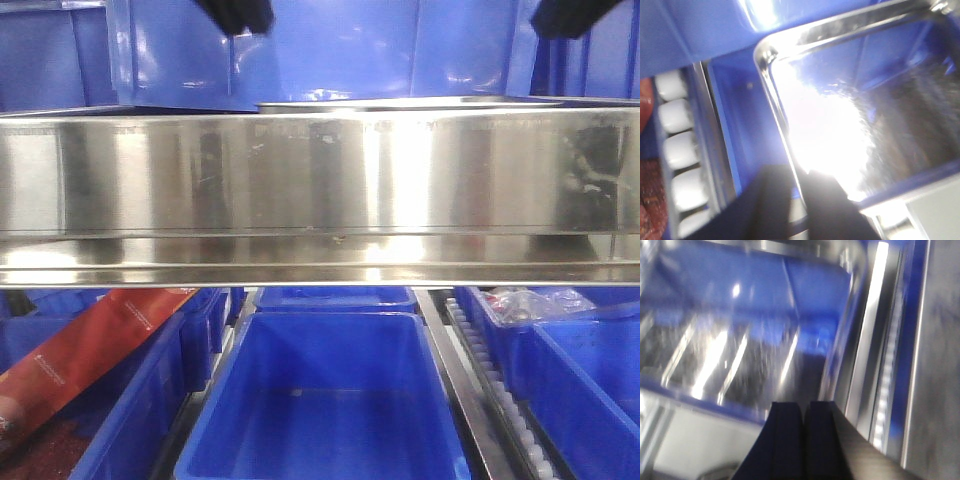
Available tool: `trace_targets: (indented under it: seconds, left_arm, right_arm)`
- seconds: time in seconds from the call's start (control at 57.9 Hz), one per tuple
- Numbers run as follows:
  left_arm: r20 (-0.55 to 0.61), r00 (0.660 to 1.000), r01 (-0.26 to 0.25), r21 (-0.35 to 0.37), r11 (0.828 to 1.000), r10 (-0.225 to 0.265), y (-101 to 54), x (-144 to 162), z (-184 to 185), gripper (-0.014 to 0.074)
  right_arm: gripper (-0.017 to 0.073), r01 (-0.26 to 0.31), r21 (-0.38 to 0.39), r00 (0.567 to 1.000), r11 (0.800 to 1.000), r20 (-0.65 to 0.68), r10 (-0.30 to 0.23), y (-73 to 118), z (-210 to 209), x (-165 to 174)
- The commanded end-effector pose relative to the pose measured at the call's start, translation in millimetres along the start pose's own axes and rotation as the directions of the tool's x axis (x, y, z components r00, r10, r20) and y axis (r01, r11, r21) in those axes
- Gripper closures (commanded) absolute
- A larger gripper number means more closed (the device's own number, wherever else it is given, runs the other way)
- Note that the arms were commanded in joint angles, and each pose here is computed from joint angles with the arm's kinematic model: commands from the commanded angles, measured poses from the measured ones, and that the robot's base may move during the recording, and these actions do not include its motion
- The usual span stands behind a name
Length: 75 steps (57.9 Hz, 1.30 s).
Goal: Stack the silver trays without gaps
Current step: 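Raise both grippers up to the silver tray's edges on the upper shelf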
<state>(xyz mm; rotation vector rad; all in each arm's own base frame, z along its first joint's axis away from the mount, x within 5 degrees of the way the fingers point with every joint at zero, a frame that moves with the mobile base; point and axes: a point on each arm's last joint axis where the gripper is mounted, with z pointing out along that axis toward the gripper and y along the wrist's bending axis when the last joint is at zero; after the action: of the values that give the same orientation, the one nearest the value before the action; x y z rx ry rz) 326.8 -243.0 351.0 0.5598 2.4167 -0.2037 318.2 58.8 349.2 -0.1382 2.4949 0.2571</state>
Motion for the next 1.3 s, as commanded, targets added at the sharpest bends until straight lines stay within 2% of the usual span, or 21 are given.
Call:
trace_targets:
  seconds: [0.0,0.086,0.156,0.225,0.294,0.536,0.726,0.968,1.279]
  left_arm:
    - [0.008,1.000,0.003,-0.002,1.000,-0.003,-2.7,-5,4,0.0354]
    - [0.005,1.000,0.005,0.002,1.000,-0.005,-4.0,-6,9,0.0220]
    - [-0.007,1.000,0.018,0.013,1.000,-0.018,-5.6,-5,14,0.0138]
    - [-0.016,1.000,0.020,0.014,1.000,-0.020,-6.2,-4,18,0.0094]
    - [-0.022,1.000,0.019,0.013,1.000,-0.019,-6.7,-3,22,0.0094]
    - [-0.040,0.999,0.017,0.009,1.000,-0.017,-7.5,-1,37,0.0096]
    - [-0.045,0.999,0.018,0.010,1.000,-0.017,-8.2,0,48,0.0096]
    - [-0.079,0.993,0.086,0.015,0.996,-0.085,-4.0,3,62,0.0096]
    - [-0.075,0.992,0.107,0.027,0.994,-0.105,-5.6,3,65,0.0096]
  right_arm:
    - [0.0601,0.014,0.010,0.997,1.000,0.070,-0.014,0.1,-3,-8]
    - [0.0489,0.013,0.010,0.997,1.000,0.081,-0.014,0.0,-3,-9]
    - [0.0351,0.012,0.011,0.997,1.000,0.080,-0.013,-0.5,1,-9]
    - [0.0207,0.010,0.013,0.997,1.000,0.076,-0.011,-1.4,7,-10]
    - [0.0156,0.008,0.015,0.998,1.000,0.067,-0.009,-2.6,16,-11]
    - [0.0210,0.000,0.021,1.000,1.000,0.016,0.000,-6.8,46,-10]
    - [0.0211,-0.009,0.025,1.000,1.000,-0.016,0.009,-9.4,63,-8]
    - [0.0211,-0.047,0.030,0.999,0.998,-0.025,0.048,-11.5,77,-7]
    - [0.0211,-0.049,0.032,0.998,0.998,-0.038,0.050,-12.6,84,-6]
